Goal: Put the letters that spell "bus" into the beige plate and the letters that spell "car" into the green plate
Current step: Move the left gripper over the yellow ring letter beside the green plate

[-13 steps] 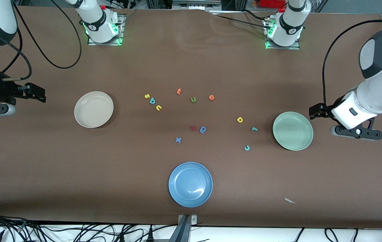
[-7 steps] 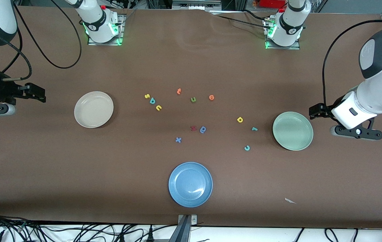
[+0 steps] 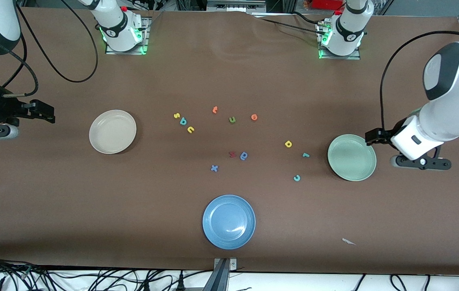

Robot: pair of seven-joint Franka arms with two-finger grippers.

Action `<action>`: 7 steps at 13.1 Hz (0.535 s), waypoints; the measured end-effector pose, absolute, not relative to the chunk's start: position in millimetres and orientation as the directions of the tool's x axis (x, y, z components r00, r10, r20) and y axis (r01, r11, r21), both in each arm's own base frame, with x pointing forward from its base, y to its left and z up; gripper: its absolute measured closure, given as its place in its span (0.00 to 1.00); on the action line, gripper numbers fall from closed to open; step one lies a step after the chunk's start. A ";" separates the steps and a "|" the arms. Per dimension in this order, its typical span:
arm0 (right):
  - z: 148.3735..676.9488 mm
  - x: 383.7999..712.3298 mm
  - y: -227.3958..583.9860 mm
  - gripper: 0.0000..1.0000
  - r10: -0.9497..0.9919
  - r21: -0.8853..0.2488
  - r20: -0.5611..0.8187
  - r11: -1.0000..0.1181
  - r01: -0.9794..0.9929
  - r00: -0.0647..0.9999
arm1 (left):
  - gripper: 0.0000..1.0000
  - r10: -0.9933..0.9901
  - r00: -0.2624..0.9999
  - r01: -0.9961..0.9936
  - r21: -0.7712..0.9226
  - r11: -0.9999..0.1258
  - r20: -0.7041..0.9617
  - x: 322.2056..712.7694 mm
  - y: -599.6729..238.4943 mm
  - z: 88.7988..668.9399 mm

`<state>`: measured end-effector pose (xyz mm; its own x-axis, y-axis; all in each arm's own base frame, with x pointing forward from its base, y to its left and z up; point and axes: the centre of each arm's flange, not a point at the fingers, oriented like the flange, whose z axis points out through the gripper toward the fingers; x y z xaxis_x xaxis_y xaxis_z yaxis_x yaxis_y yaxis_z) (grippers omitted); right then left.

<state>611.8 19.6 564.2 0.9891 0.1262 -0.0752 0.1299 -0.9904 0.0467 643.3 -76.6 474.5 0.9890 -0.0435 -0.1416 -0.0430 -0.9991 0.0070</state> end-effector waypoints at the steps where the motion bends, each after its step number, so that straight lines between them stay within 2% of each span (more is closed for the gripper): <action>1: 564.2 611.8 19.6 0.00 0.126 0.047 -0.075 -0.990 0.130 0.989 | 0.00 -0.023 0.987 -0.018 0.034 -0.999 -0.159 645.0 -82.7 464.3; 4: 564.2 611.9 19.6 0.00 0.126 0.047 -0.075 -0.990 0.130 0.989 | 0.00 0.049 0.984 0.068 0.106 -0.992 -0.169 656.2 -100.2 433.1; 7: 563.4 611.9 19.6 0.00 0.126 0.047 -0.077 -0.990 0.130 0.989 | 0.00 0.105 0.973 0.127 0.094 -0.988 -0.207 657.9 -129.6 401.0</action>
<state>611.9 19.6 563.4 0.9891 0.1261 -0.0766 0.1299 -0.9904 0.0466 657.9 -129.6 401.0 0.9727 0.1050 -0.2071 0.1265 -0.9875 0.0936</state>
